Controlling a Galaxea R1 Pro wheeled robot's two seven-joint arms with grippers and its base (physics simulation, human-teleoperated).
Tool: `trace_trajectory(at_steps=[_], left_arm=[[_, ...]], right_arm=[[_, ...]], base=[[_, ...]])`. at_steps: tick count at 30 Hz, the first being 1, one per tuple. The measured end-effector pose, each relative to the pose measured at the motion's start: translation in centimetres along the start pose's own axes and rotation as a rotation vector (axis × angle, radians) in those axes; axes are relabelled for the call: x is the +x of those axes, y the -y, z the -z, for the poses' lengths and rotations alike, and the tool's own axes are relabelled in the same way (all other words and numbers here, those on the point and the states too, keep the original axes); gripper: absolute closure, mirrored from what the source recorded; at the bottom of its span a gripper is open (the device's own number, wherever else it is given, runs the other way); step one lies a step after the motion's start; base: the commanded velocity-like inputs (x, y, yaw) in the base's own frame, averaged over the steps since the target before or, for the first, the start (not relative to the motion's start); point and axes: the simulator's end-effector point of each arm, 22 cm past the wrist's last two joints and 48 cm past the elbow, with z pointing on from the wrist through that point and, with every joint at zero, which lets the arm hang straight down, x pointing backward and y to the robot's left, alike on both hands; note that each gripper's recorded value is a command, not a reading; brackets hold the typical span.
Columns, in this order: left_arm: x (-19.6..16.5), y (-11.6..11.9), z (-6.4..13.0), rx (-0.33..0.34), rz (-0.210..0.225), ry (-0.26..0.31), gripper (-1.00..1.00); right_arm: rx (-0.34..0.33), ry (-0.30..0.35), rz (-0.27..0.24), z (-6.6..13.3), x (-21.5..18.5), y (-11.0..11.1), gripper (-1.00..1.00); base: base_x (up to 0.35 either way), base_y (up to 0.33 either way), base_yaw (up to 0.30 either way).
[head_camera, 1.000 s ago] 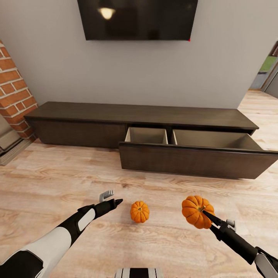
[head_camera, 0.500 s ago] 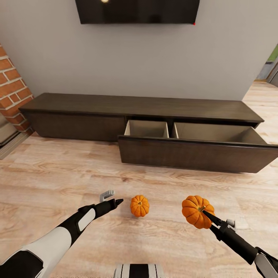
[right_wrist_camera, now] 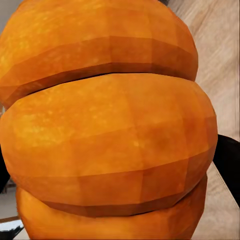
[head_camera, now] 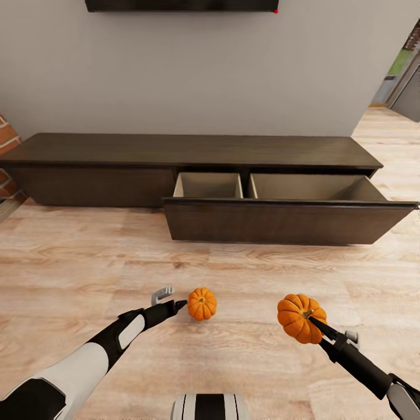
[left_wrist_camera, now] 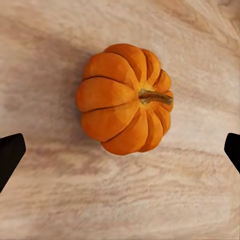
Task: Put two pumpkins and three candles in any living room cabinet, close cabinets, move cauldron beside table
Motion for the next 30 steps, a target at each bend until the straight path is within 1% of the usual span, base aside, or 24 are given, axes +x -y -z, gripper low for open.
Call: trace_trajectory(at_steps=[7,9,13,16,20,30], left_arm=[[0.9,-0.9,-0.8,-0.005,0.015,-0.016,-1.00],[1.0,-1.0,-1.0,-0.004,0.026,-0.014,-1.00],[1.1,-1.4,-1.5,-0.001,0.064,-0.003,-1.00],[0.9,-1.7,-1.8,0.000,0.085,0.016,-1.00],[0.6,-1.8,-2.4,-0.001,0.092,0.041,-1.00],[2.0,-3.1,-3.5,-0.015,0.109,0.020,-1.00]], right_arm=[[0.021,-0.007,-0.016,0.0,0.5,1.3,1.00],[0.028,-0.009,-0.020,0.0,0.6,1.7,1.00],[0.041,-0.014,-0.028,0.0,0.9,2.5,1.00],[0.051,-0.017,-0.033,0.0,1.1,3.1,1.00],[0.064,-0.021,-0.039,0.0,1.4,3.8,1.00],[0.096,-0.035,-0.061,0.1,2.3,5.8,1.00]], base=[[0.000,0.000,-0.024],[0.000,0.000,-0.005],[0.000,0.000,-0.002],[0.000,0.000,0.000],[0.000,0.000,0.000],[0.000,0.000,0.000]])
